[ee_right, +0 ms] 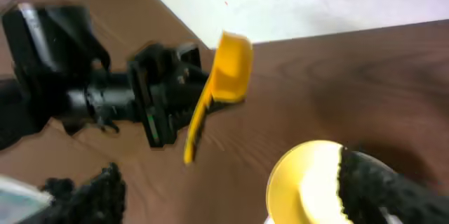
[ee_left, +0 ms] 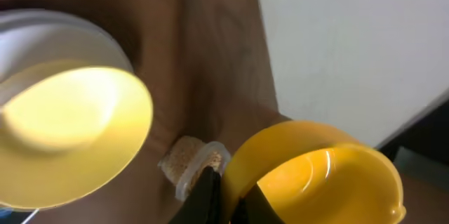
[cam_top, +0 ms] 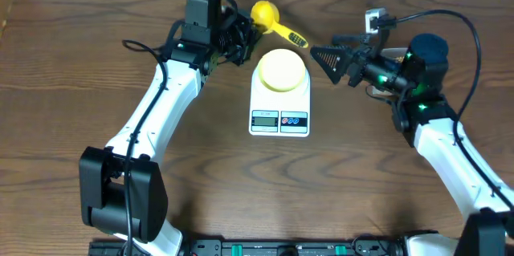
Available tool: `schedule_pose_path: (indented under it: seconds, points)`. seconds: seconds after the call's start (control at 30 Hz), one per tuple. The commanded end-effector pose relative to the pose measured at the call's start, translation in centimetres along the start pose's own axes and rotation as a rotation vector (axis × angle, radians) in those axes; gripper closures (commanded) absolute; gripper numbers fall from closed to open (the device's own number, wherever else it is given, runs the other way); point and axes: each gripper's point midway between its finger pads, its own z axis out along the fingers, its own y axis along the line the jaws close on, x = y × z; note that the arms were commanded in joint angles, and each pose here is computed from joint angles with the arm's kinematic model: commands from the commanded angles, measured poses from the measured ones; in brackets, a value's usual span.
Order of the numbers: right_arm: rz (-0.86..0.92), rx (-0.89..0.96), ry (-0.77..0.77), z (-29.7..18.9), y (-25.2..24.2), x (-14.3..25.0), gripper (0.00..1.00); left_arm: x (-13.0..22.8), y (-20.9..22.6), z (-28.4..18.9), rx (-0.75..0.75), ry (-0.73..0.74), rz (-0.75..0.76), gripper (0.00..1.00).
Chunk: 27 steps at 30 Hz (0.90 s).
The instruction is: Scoop item into bowl and weigh 50g on scale
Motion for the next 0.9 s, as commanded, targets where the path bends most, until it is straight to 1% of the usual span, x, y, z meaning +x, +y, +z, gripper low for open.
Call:
schedule_pose_path:
  seconds: [0.0,0.07,0.1,0.23,0.43,0.5,0.53,0.77,0.87]
  points:
    - [0.073,-0.040,-0.015,0.4,1.1,-0.8,0.12,-0.5,1.3,0.2,-0.065,-0.090,-0.082,0.93]
    - [0.074,-0.058,-0.023,0.6,1.7,-1.0,0.15,0.0,1.7,0.5,-0.084,-0.105,-0.085,0.92]
    - [0.081,-0.063,-0.016,1.0,2.0,-0.7,0.21,0.8,1.7,0.8,-0.088,-0.092,-0.073,0.92]
    - [0.125,-0.008,0.006,1.8,1.5,0.5,0.36,3.5,1.8,1.7,-0.101,-0.055,-0.025,0.93]
    - [0.156,0.029,0.017,1.7,0.7,1.0,0.44,5.0,1.9,2.3,-0.111,-0.054,0.009,0.92]
    - [0.172,0.075,0.006,1.7,-0.2,1.0,0.55,5.7,2.0,2.5,-0.114,-0.042,0.018,0.92]
    - [0.182,0.099,0.004,1.7,-0.7,1.1,0.62,6.0,2.1,2.6,-0.117,-0.042,0.024,0.93]
    - [0.185,0.103,0.007,1.7,-0.8,1.3,0.71,7.0,2.2,3.0,-0.124,-0.057,0.048,0.92]
    - [0.184,0.107,0.016,1.7,-0.8,1.5,0.78,7.2,2.2,3.0,-0.125,-0.054,0.051,0.92]
